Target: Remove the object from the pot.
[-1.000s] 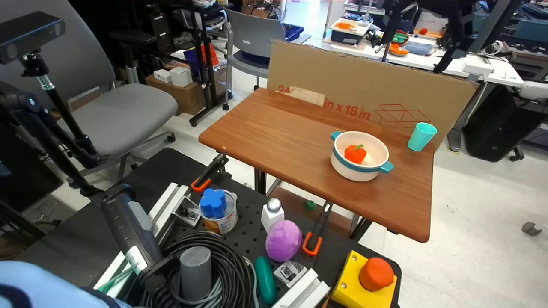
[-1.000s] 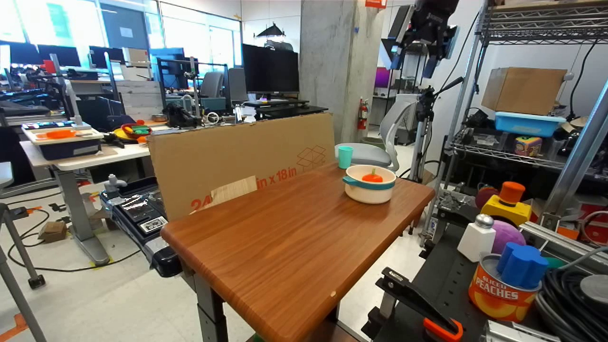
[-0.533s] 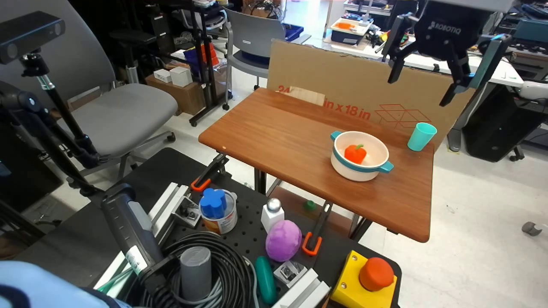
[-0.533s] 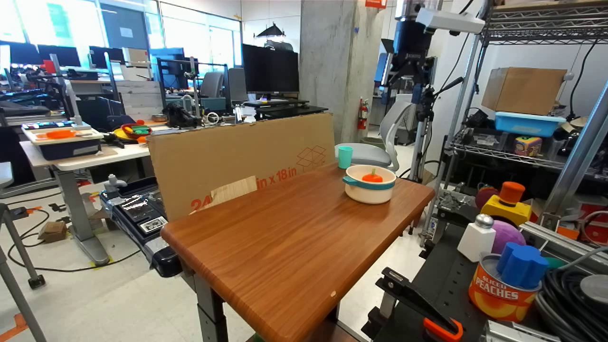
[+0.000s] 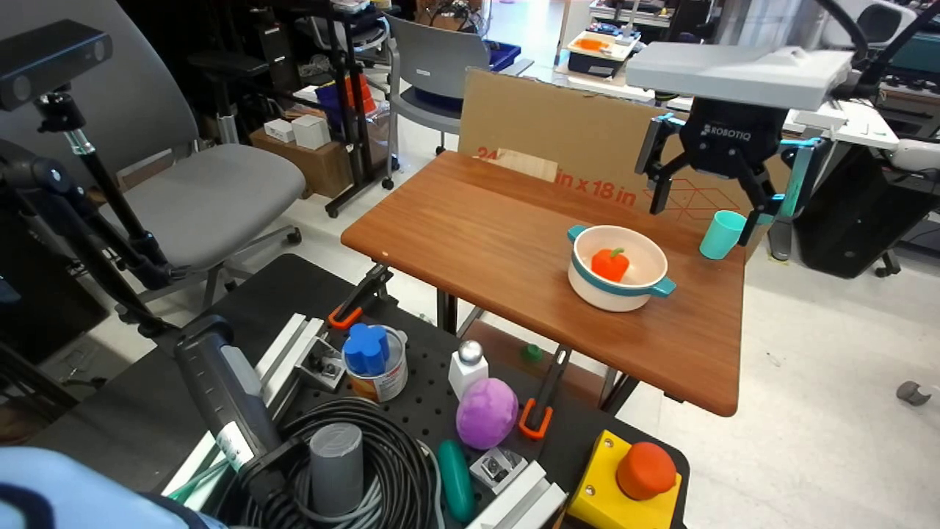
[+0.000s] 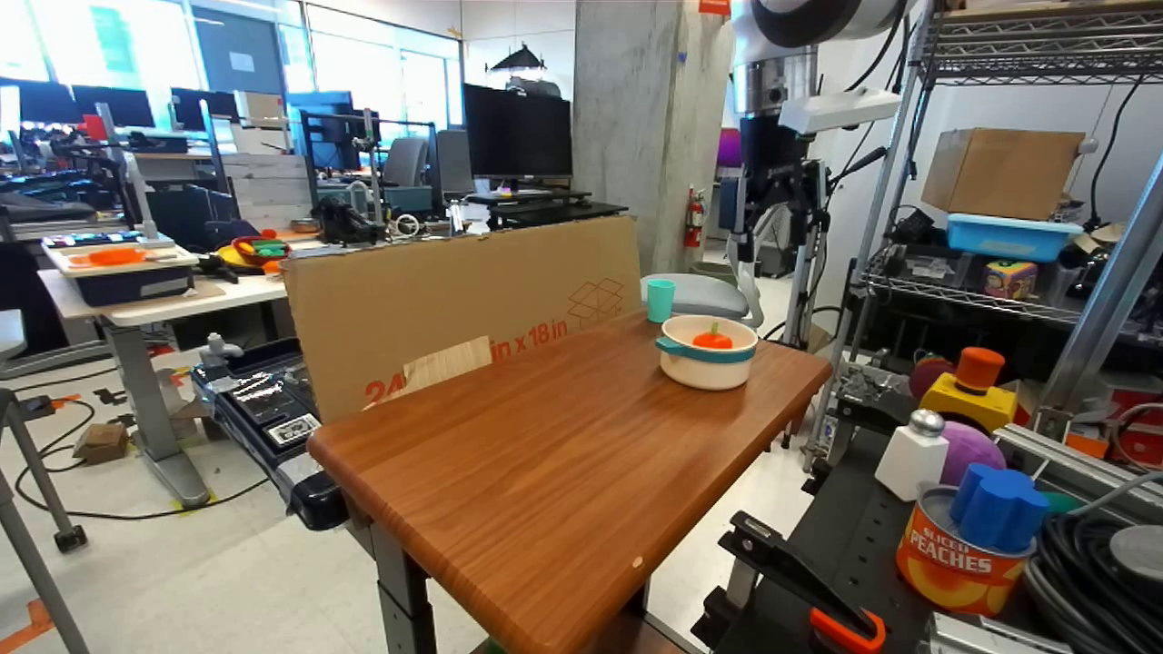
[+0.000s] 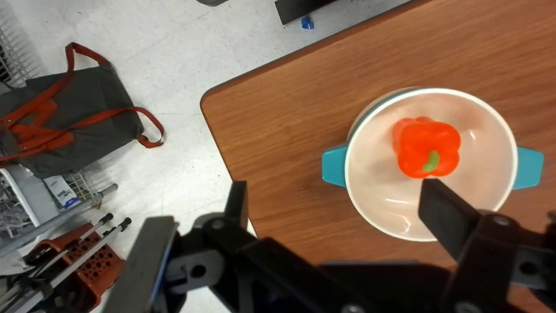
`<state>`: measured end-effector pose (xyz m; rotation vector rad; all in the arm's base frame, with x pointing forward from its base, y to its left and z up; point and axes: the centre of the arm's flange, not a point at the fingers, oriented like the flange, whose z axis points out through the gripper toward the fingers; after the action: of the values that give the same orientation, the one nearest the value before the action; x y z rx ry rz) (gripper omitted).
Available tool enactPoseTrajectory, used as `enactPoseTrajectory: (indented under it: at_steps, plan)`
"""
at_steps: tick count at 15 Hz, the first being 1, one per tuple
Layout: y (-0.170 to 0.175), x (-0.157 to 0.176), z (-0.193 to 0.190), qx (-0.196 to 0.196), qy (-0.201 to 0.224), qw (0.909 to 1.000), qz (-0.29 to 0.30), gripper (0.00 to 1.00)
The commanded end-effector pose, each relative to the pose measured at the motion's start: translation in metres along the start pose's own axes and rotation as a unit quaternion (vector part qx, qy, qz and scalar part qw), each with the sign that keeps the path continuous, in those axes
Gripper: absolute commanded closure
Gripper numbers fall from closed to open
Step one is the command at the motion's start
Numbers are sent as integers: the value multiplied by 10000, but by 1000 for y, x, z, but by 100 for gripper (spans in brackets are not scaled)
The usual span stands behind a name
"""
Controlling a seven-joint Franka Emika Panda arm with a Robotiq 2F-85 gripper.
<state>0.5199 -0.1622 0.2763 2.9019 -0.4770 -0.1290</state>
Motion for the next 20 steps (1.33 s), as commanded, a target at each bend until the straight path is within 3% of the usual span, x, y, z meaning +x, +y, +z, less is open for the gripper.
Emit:
enactPoseTrajectory:
  at_steps: [1, 11, 20]
  plan:
    - [-18, 9, 16, -222, -130, 9995, -184, 0]
    - [-66, 14, 37, -132, -268, 9976, -618, 0]
    - [-89, 35, 50, -183, -366, 9967, -704, 0]
